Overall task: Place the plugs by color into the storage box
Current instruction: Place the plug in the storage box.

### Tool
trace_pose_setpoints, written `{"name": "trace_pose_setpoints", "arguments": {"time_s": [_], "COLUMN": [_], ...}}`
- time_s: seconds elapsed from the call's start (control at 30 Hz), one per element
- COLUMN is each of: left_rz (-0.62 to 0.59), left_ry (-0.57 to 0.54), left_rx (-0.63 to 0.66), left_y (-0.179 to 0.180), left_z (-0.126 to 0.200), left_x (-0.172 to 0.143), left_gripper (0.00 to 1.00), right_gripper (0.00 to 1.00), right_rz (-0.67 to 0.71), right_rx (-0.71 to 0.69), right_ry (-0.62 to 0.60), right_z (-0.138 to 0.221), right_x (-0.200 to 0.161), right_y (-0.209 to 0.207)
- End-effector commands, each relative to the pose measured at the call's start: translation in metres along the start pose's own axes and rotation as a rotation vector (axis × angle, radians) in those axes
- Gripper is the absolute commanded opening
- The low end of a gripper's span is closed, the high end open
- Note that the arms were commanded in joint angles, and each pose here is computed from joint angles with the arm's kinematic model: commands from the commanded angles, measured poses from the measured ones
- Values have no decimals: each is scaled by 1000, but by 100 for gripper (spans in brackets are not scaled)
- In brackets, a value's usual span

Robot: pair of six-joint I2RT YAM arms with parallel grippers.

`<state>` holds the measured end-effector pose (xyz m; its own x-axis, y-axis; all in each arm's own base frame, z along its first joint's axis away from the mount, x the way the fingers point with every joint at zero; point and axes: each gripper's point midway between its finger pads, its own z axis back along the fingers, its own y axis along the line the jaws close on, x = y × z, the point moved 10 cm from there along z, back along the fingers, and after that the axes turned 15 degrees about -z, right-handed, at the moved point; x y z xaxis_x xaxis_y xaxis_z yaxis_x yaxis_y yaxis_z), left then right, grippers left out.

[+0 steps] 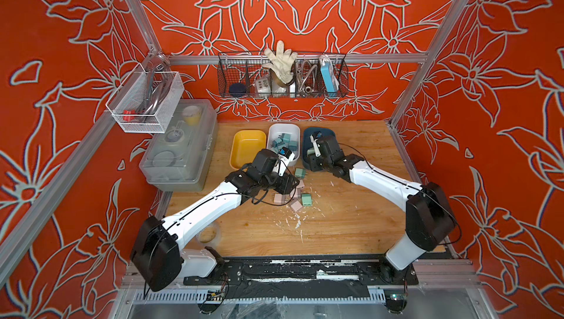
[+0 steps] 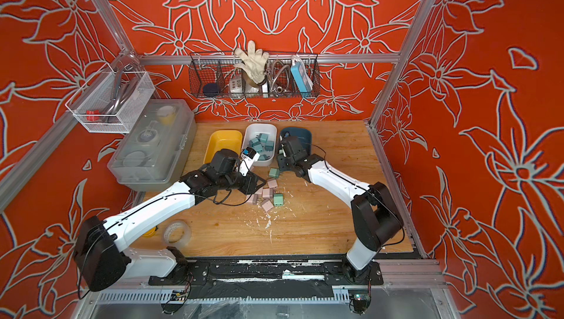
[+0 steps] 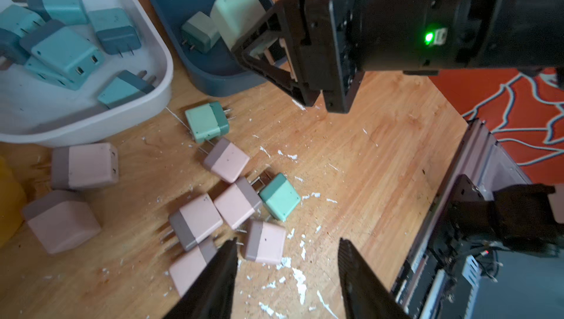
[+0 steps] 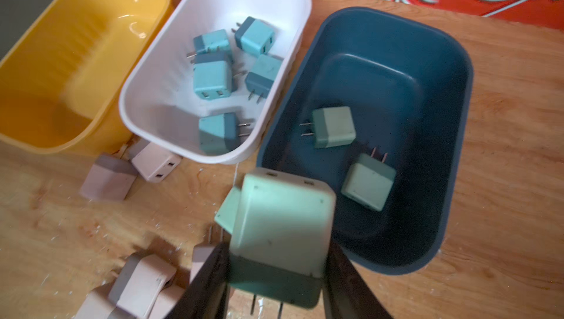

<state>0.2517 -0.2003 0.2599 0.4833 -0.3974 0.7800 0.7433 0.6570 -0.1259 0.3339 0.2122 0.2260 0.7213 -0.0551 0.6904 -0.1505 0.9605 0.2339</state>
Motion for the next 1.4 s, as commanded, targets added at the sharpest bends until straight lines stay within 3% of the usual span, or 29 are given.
{"name": "trace_pose_setpoints", "arguments": {"time_s": [0.0, 0.2, 0.37, 0.6, 0.93, 1.13, 1.37], "left_rz": [-79, -168, -194, -93, -20, 6, 51], "left_ry": [-92, -76, -75, -31, 26, 30, 5], "left_rx": [81, 182, 182, 124, 101, 96, 86], "left_y": [7, 19, 26, 47, 63, 63, 60], "left_z": [-3, -22, -33, -55, -73, -71, -63], "left_x": [15, 5, -3, -20, -39, -36, -26], "left_gripper": [54, 54, 54, 54, 54, 54, 54], "right_gripper": [38, 39, 39, 41, 46, 47, 49], "right_rz": [-4, -24, 45, 52, 52, 52, 45], "right_rx": [-51, -91, -139, -157, -192, -214, -214], "right_ry": [56, 98, 149, 202, 206, 166, 121], "right_z": [-15, -41, -64, -90, -98, -93, -100], "right_x": [6, 24, 31, 36, 35, 33, 56], "right_y": [-15, -33, -34, -39, -49, -57, -64]}}
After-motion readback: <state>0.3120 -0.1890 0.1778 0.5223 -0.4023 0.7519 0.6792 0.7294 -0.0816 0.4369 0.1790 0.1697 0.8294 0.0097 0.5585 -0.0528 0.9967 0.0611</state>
